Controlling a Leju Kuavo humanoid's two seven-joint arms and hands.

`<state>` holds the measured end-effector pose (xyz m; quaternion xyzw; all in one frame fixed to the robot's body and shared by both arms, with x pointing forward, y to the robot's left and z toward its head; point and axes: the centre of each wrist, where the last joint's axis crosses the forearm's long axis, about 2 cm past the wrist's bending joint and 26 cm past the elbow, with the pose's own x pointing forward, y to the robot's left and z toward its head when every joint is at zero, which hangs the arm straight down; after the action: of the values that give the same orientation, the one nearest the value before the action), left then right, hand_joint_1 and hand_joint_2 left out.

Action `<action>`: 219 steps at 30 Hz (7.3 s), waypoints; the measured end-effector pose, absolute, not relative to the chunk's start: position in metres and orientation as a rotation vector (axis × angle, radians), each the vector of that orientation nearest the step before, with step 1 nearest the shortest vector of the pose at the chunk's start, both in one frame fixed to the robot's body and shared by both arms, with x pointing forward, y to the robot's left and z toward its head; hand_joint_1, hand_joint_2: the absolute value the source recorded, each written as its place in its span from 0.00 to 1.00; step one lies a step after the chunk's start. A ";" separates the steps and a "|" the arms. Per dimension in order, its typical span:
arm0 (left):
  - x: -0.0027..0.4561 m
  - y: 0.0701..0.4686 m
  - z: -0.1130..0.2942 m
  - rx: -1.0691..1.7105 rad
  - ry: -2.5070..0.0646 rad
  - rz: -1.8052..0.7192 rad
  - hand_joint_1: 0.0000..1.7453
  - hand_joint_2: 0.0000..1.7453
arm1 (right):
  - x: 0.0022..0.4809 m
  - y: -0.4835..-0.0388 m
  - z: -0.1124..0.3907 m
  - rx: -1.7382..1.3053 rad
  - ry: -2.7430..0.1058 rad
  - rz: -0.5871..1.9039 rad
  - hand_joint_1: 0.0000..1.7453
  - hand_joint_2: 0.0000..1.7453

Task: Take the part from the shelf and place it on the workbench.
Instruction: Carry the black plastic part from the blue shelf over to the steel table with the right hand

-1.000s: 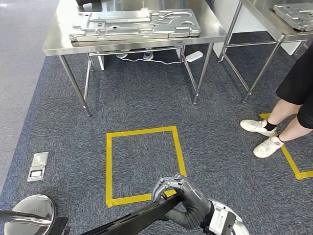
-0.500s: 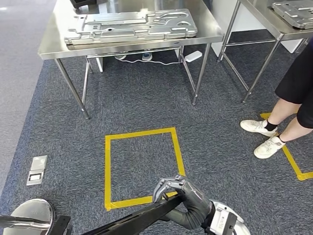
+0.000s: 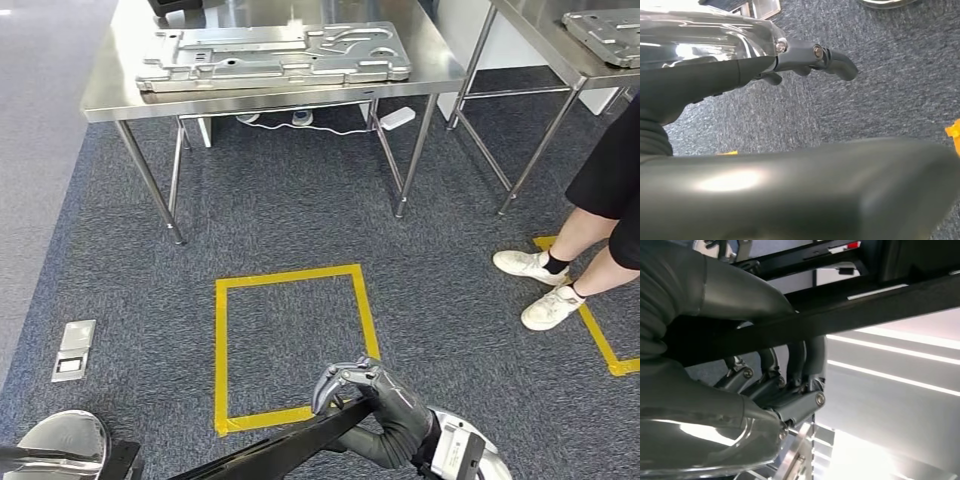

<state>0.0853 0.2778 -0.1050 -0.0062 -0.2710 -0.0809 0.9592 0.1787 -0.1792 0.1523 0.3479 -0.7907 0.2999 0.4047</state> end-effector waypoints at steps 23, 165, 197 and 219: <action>0.073 0.287 -0.107 0.011 -0.515 -0.154 0.00 1.00 | 0.173 -0.189 0.147 0.892 -1.951 0.765 1.00 1.00; 0.074 0.274 -0.107 -0.021 -0.488 -0.182 0.00 1.00 | 0.147 -0.212 0.142 0.687 -1.952 0.701 1.00 1.00; 0.072 0.270 -0.107 -0.029 -0.493 -0.165 0.00 1.00 | 0.146 -0.213 0.143 0.664 -1.961 0.706 1.00 1.00; 0.071 0.270 -0.107 -0.029 -0.500 -0.147 0.00 1.00 | 0.147 -0.228 0.151 0.585 -2.007 0.712 1.00 1.00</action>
<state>0.0713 0.2698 -0.1072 -0.0144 -0.2474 -0.0727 0.9661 0.1475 -0.2278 0.1510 0.2368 -0.8115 0.2881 0.4499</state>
